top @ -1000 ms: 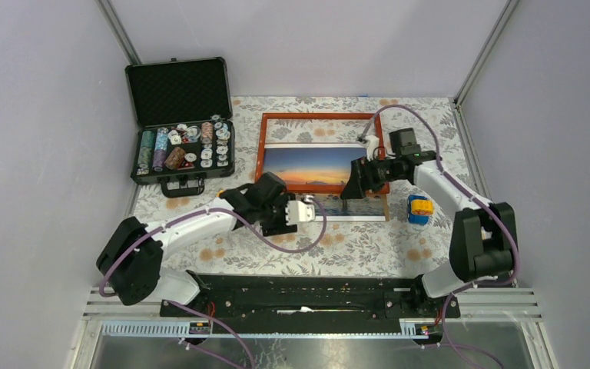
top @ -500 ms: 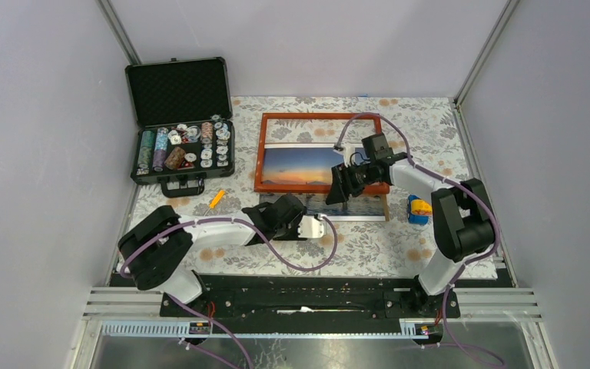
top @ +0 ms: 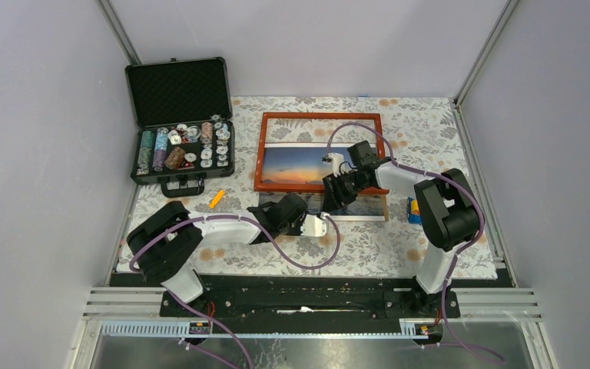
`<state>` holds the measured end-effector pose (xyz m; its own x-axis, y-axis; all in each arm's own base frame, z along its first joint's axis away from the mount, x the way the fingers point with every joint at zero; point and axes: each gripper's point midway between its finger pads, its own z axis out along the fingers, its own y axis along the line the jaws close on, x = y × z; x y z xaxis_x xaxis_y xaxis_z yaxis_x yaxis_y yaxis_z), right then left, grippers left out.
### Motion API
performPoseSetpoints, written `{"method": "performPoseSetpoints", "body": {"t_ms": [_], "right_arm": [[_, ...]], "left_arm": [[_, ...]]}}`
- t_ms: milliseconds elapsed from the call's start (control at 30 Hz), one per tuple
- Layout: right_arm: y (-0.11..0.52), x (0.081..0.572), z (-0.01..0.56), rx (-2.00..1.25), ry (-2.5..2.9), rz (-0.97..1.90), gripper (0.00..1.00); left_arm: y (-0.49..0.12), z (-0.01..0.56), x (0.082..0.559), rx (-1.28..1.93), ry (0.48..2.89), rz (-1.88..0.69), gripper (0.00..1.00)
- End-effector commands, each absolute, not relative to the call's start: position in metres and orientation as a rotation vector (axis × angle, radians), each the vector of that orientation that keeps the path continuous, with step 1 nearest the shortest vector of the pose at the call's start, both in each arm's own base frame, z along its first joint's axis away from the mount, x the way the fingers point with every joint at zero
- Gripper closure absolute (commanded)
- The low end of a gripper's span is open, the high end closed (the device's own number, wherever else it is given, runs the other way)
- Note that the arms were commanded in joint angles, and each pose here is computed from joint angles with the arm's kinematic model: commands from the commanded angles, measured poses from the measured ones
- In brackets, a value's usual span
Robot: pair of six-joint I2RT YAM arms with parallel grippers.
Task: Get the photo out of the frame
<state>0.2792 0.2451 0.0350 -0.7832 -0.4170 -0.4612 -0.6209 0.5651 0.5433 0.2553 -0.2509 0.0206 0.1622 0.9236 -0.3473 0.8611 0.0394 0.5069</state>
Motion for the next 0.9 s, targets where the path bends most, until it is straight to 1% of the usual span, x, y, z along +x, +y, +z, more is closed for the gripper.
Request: {"method": "performPoseSetpoints", "body": {"t_ms": [0, 100, 333, 500, 700, 867], "right_arm": [[0.247, 0.281, 0.037, -0.934, 2.476, 0.997, 0.44], [0.246, 0.279, 0.043, -0.964, 2.448, 0.997, 0.4], [0.242, 0.272, 0.051, -1.041, 2.396, 0.983, 0.23], [0.239, 0.268, 0.052, -1.078, 2.39, 0.945, 0.13], [0.241, 0.261, 0.071, -1.062, 2.375, 0.989, 0.12], [0.24, 0.265, 0.084, -1.046, 2.356, 0.961, 0.11]], "left_arm": [[-0.267, 0.049, 0.263, 1.774, 1.649, 0.101, 0.83], [-0.267, 0.053, 0.263, 1.781, 1.641, 0.102, 0.84], [-0.271, 0.063, 0.266, 1.769, 1.623, 0.099, 0.85], [-0.27, 0.069, 0.27, 1.754, 1.616, 0.121, 0.85], [-0.265, 0.066, 0.276, 1.741, 1.599, 0.179, 0.85], [-0.26, 0.064, 0.284, 1.692, 1.579, 0.244, 0.81]]}}
